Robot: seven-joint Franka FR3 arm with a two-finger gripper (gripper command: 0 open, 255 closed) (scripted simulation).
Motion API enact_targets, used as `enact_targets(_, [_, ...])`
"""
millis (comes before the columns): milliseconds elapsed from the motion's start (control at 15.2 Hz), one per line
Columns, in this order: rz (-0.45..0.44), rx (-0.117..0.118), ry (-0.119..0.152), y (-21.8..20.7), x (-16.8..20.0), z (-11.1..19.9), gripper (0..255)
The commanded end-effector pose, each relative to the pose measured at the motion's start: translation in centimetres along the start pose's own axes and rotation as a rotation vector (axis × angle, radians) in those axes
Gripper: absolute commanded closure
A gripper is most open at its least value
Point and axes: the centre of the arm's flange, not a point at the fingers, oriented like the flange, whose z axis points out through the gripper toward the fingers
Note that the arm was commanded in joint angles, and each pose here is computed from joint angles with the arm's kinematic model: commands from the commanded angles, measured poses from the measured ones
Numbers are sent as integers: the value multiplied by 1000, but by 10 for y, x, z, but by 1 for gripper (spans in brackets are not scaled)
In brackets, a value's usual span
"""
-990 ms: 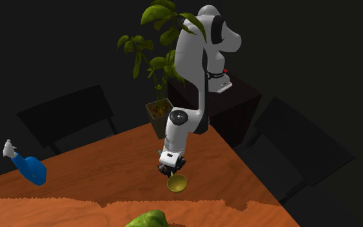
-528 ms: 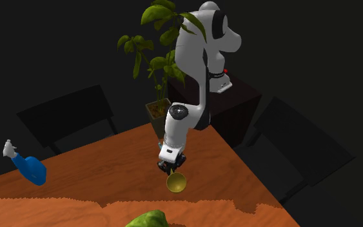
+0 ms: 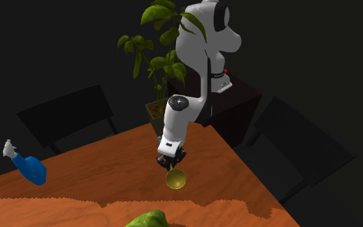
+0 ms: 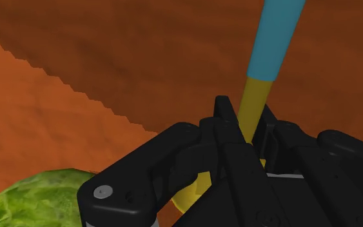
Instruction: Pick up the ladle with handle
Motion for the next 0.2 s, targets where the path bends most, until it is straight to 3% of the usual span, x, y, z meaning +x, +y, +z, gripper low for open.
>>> enact_targets(0, [0, 0, 0, 2, 1, -11, 255])
enact_targets(132, [0, 0, 0, 2, 1, -12, 255])
